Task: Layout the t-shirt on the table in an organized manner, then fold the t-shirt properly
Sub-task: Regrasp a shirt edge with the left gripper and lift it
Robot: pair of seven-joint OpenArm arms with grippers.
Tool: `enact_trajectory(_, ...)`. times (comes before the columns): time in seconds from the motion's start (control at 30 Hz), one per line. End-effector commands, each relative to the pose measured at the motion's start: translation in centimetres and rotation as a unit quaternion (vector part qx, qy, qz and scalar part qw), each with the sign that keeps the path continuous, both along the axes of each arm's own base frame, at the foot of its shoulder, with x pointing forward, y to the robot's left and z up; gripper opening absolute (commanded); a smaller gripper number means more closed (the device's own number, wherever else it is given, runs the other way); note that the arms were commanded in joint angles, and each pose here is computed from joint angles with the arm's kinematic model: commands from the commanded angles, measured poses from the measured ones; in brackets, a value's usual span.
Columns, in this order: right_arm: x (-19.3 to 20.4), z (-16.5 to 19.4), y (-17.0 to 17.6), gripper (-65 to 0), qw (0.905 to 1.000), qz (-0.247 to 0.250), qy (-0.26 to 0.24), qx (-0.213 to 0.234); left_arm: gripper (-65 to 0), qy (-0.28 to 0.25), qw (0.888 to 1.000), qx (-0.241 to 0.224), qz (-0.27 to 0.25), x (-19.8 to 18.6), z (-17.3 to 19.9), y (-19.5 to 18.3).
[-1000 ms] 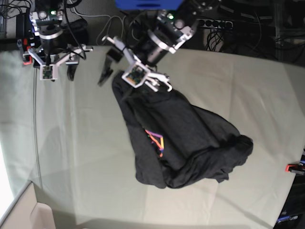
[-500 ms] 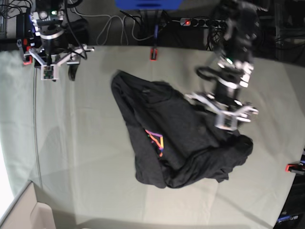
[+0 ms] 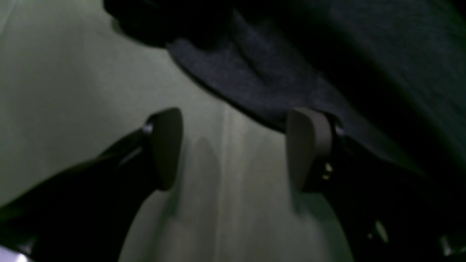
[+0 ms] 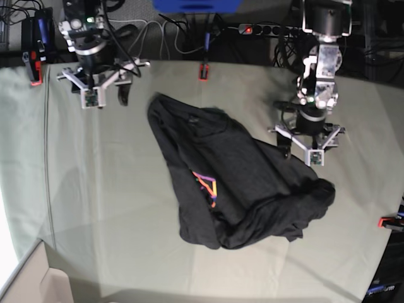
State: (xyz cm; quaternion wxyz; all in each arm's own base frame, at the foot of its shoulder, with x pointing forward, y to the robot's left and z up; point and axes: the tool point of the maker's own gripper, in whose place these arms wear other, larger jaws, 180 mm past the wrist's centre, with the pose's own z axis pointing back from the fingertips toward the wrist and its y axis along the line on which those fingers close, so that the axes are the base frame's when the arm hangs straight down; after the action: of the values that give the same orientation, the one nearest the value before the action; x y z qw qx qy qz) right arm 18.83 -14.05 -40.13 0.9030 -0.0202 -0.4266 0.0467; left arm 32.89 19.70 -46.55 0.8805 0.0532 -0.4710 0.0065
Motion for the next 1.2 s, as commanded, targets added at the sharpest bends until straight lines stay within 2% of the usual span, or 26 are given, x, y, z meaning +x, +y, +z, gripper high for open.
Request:
enact_trajectory(0.0, 0.4, 0.6, -0.1, -32.5, 0.9999, 0.003, -0.016, -0.001, -21.7, -0.020, 1.000, 0.005, 0.006, 1.4, 1.1, 0.4)
enact_trajectory(0.23, 0.3, 0.4, -0.2, -32.5, 0.9999, 0.002, -0.013, -0.003, -21.7, -0.005, 1.000, -0.006, 0.011, 3.0, 0.0, -0.1)
enact_trajectory(0.53, 0.1, -0.1, -0.2, -32.5, 1.0000, 0.002, -0.006, -0.003, -22.8, 0.010, 1.000, -0.018, 0.014, 2.8, -1.1, -1.0)
enact_trajectory(0.6, 0.3, -0.6, -0.3, -32.5, 1.0000, 0.001, -0.003, -0.004, -30.7, 0.012, 1.000, -0.020, 0.015, 2.6, -1.3, -1.1)
enact_trajectory(0.73, 0.1, -1.9, -0.5, -32.5, 0.9999, 0.000, 0.013, -0.006, -65.0, 0.012, 0.999, -0.026, 0.022, 2.6, -1.3, -1.0)
enact_trajectory(0.83, 0.1, -1.9, -0.8, -32.5, 0.9998, 0.004, 0.014, -0.010, -61.9, 0.005, 0.997, -0.064, 0.041, 2.7, -1.1, -1.3)
enact_trajectory(0.87, 0.1, -1.9, -0.8, -32.5, 0.9999, 0.004, 0.012, -0.010, -64.6, 0.009, 0.996, -0.077, 0.050, 2.0, -1.6, -1.2)
enact_trajectory(0.97, 0.2, -1.8, -0.7, -32.5, 0.9999, 0.004, 0.011, -0.010, -64.5, -0.003, 0.992, -0.107, 0.065, 0.8, -1.0, -1.2)
enact_trajectory(1.17, 0.1, -1.9, -1.0, -32.5, 0.9998, 0.007, 0.012, -0.015, -64.7, -0.037, 0.990, -0.122, 0.061, -3.2, 1.9, -1.9)
